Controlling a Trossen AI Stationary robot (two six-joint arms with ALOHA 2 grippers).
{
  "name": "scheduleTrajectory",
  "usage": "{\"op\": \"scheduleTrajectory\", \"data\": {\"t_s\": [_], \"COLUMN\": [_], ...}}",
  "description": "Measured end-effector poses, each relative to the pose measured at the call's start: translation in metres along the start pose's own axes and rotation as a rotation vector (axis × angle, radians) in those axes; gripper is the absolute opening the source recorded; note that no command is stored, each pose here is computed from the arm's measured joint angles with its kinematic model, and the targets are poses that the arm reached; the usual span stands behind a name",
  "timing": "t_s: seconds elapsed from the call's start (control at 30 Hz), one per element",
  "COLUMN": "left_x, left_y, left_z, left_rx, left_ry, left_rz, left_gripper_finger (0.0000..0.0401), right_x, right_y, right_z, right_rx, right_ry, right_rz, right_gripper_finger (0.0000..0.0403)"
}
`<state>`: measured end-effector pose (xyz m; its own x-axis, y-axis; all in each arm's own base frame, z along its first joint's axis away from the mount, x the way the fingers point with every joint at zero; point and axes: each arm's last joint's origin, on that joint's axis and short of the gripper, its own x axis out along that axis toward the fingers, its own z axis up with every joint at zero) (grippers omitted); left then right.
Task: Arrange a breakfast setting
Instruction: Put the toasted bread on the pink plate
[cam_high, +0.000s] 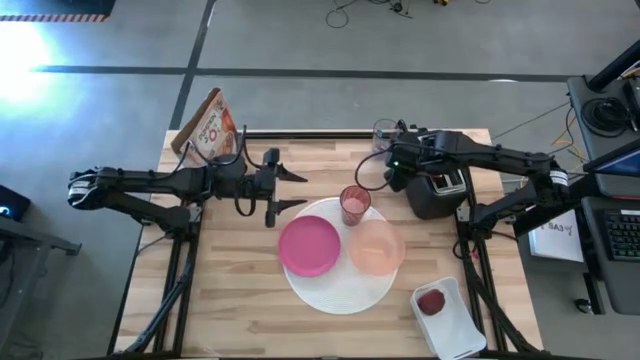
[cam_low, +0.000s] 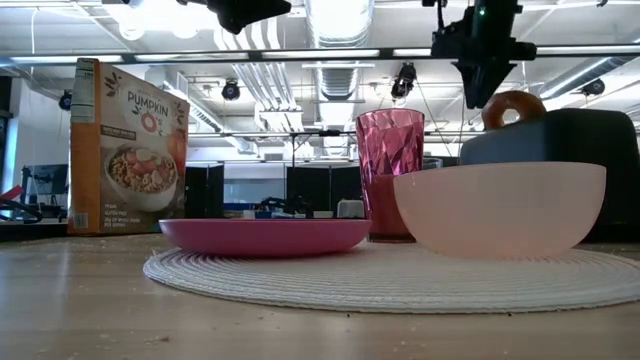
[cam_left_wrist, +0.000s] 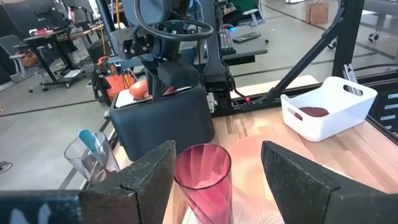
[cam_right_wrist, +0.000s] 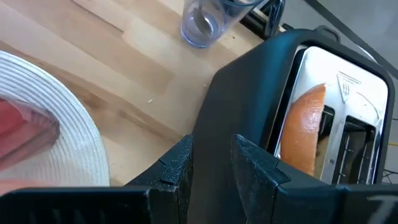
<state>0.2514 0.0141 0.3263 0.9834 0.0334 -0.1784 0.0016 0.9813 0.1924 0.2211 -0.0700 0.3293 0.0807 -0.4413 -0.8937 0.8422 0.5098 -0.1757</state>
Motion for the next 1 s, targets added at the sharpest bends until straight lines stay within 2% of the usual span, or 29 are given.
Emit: {"op": "scheduleTrajectory", "data": {"t_s": [0.1, 0.37, 1.0], "left_x": [0.0, 0.0, 0.0], "left_y": [0.0, 0.0, 0.0], "left_z": [0.0, 0.0, -0.001], "left_rx": [0.0, 0.0, 0.0], "left_ry": [0.0, 0.001, 0.009], "left_rz": [0.0, -0.001, -0.003], "left_gripper_finger": [0.0223, 0.0223, 0.0223], "right_x": [0.0, 0.001, -0.013], "right_y": [-0.001, -0.018, -0.026], "right_z": [-0.001, -0.008, -0.006], "right_rx": [-0.003, 0.005, 0.04], "right_ry": [0.0, 0.072, 0.028], "right_rz": [-0.012, -0.174, -0.136], "right_gripper_finger": [0.0098, 0.0098, 0.0098]}}
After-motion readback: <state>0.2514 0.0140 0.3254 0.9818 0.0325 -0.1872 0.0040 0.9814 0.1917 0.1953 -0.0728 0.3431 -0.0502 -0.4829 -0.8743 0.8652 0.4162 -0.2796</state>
